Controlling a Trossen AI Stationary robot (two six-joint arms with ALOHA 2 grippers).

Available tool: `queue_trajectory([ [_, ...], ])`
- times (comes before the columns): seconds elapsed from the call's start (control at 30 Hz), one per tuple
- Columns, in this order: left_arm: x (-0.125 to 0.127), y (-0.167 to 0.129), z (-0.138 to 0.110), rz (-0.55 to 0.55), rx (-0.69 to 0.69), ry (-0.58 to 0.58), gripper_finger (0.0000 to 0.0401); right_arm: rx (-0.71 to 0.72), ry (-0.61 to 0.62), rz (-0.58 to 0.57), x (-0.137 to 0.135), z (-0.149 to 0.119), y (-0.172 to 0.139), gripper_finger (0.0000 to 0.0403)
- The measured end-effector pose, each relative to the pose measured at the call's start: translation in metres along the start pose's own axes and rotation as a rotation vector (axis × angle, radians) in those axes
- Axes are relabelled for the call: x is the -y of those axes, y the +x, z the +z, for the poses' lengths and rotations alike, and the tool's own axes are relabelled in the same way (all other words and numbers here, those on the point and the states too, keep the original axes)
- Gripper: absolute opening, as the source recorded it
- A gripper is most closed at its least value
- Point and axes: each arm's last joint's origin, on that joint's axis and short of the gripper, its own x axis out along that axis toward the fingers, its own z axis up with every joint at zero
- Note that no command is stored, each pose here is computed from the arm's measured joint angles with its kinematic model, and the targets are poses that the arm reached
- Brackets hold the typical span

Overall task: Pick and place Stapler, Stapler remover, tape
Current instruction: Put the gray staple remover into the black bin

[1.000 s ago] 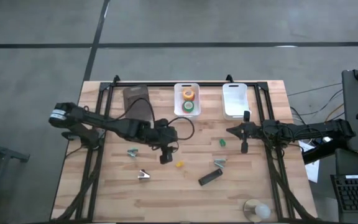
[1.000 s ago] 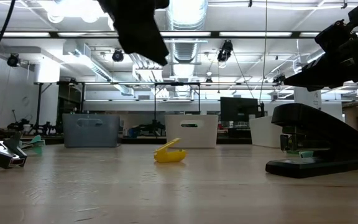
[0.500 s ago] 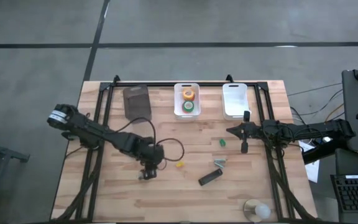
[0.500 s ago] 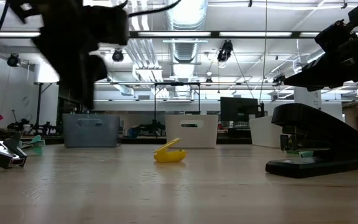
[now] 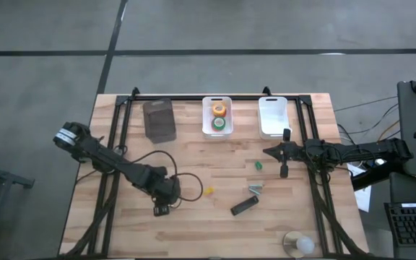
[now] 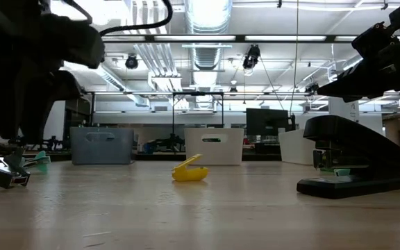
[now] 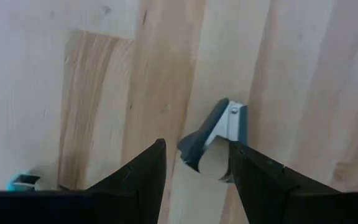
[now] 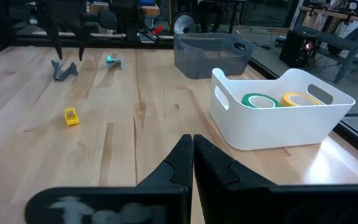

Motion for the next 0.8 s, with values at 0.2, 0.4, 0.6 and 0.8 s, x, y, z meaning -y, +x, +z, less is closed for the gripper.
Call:
queue_trajectory([
  [0.2, -0.003, 0.004, -0.004, 0.014, -0.017, -0.011, 0.0179, 0.0, 0.0, 0.0, 0.0, 0.0, 0.0, 0.0009],
  [0.4, -0.004, 0.009, -0.005, 0.003, -0.001, -0.011, 0.0178, 0.0, -0.01, 0.0, 0.0, 0.0, 0.0, 0.0008],
  [0.6, -0.007, 0.017, -0.009, -0.006, 0.009, -0.022, 0.0178, 0.0, -0.006, 0.0, 0.0, 0.0, 0.0, 0.0008],
  [0.8, -0.007, 0.018, -0.009, -0.009, 0.012, -0.029, 0.0158, 0.0, 0.001, 0.0, 0.0, 0.0, 0.0, 0.0008],
])
